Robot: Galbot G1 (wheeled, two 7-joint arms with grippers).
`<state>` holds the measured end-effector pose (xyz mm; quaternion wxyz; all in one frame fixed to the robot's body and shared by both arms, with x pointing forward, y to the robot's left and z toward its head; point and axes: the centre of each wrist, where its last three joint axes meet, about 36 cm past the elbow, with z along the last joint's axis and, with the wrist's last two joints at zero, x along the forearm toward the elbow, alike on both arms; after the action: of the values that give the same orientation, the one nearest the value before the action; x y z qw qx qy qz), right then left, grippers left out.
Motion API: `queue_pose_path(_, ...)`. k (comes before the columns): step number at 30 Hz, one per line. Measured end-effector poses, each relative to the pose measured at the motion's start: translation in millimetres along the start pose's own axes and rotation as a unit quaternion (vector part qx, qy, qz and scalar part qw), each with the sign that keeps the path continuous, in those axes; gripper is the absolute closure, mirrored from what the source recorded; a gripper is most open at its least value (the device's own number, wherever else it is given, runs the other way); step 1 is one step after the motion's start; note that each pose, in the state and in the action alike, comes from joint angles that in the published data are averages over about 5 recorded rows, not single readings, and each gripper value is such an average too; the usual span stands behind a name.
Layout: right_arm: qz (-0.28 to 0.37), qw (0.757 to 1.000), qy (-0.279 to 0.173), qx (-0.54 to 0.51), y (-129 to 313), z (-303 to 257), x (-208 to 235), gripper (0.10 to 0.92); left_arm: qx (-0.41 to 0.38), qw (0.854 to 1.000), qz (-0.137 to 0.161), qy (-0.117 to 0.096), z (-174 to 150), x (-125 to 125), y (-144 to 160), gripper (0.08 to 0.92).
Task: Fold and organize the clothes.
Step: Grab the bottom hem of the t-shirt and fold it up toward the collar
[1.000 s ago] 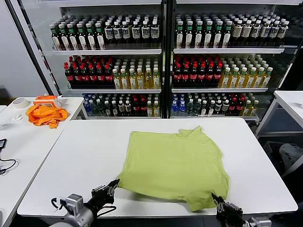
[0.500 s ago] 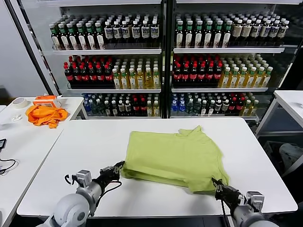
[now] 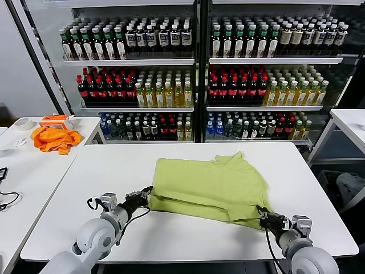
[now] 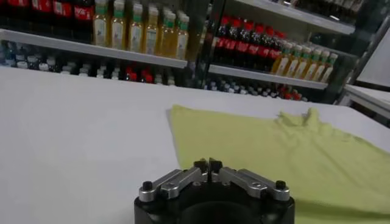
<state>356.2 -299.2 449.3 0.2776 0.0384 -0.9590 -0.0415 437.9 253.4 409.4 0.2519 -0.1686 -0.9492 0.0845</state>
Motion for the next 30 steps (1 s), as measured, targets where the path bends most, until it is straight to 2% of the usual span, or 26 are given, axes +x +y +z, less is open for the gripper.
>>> queue_pose_path(15,-0.001,1.000,-0.002,0.017,1,-1,-20,0.907,0.001,1.000,-0.006,0.002,0,-14,9,0.915)
queue_pose_path(19,0.008,1.000,0.001,0.026,-2,-1,-27,0.822,0.002,1.000,-0.007,-0.004,0,-14,10,0.912)
queue_pose_path(21,0.012,1.000,0.001,0.027,-4,-1,-30,0.770,0.003,1.000,-0.007,-0.007,0,-13,11,0.886)
queue_pose_path(30,0.020,0.999,-0.009,0.037,-7,-7,-31,0.510,0.001,1.000,-0.005,-0.019,-1,-2,16,0.626)
